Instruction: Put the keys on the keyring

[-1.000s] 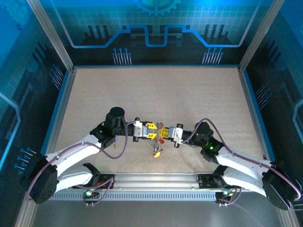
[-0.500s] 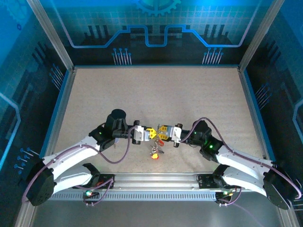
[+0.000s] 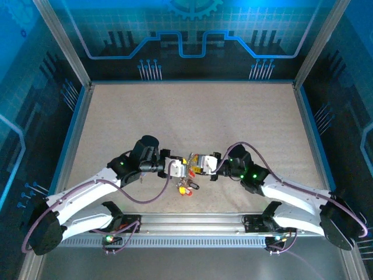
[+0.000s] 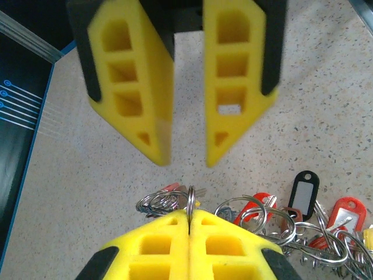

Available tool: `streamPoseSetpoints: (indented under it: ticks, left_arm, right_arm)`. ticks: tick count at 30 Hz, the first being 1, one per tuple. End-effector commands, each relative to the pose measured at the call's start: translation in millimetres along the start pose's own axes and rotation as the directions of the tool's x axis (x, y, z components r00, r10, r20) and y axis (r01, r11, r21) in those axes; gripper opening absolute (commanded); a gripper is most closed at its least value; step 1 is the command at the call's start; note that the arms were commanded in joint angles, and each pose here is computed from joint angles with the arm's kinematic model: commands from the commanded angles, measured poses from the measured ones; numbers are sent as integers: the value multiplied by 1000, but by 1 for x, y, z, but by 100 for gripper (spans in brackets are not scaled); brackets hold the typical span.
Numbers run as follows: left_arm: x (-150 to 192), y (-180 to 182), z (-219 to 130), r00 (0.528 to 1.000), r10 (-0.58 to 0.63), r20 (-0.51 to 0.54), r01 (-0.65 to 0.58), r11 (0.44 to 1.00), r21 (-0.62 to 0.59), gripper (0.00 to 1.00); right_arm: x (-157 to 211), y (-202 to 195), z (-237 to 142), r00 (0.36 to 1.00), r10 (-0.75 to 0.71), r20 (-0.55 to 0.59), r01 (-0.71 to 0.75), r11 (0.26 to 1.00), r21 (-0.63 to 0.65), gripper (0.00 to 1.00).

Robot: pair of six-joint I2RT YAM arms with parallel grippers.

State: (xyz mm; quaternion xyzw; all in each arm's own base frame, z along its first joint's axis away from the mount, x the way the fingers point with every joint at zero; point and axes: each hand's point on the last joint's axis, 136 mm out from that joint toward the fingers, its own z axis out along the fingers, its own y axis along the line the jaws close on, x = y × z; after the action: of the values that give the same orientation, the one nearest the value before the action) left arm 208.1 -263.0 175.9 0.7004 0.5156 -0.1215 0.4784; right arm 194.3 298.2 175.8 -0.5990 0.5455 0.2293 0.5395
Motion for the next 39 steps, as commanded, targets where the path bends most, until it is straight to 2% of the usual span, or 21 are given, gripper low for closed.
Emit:
streamPoseSetpoints:
  ticks: [1, 6, 9, 14, 15, 16, 19, 21, 26, 32, 39]
  left_arm:
    - [-21, 15, -9, 998, 26, 51, -24, 999, -41, 0]
    - [-25, 12, -8, 997, 16, 80, -14, 1000, -24, 0]
    - [-27, 11, -8, 996, 14, 88, -13, 1000, -18, 0]
    - [-29, 10, -10, 995, 20, 102, -18, 1000, -17, 0]
    - [-29, 9, -10, 994, 24, 102, -23, 1000, -18, 0]
    - [-30, 9, -11, 994, 28, 103, -26, 999, -18, 4]
    - [-30, 8, -14, 994, 34, 108, -32, 999, -24, 29]
    - [-29, 6, -15, 993, 58, 104, -56, 998, -26, 35]
    - [-23, -1, -14, 994, 69, 85, -69, 998, -1, 37]
    - [-34, -2, -14, 987, 62, 150, -64, 998, 7, 37]
    - [-48, -9, -18, 973, 43, 225, -55, 997, 47, 36]
  right_arm:
    - [-17, -4, 8, 998, 4, 55, -5, 1000, 15, 26]
    - [-17, -6, 16, 999, 9, 52, -10, 1000, 20, 25]
    - [-18, -5, 18, 998, 1, 57, -2, 1000, 23, 14]
    - [-17, -8, 17, 998, -5, 58, 2, 999, 52, 0]
    - [-17, -8, 16, 998, -8, 66, 4, 998, 59, 0]
    - [-19, -8, 14, 997, -15, 79, 10, 998, 65, 0]
    - [-26, -5, 6, 991, -47, 128, 36, 996, 80, 0]
    - [-32, -3, -3, 983, -74, 169, 59, 994, 97, 0]
    - [-43, 9, -18, 962, -129, 240, 114, 991, 72, 0]
    - [-58, 16, -28, 942, -146, 303, 141, 989, 37, 0]
    - [-61, 12, -27, 941, -156, 301, 152, 988, 39, 0]
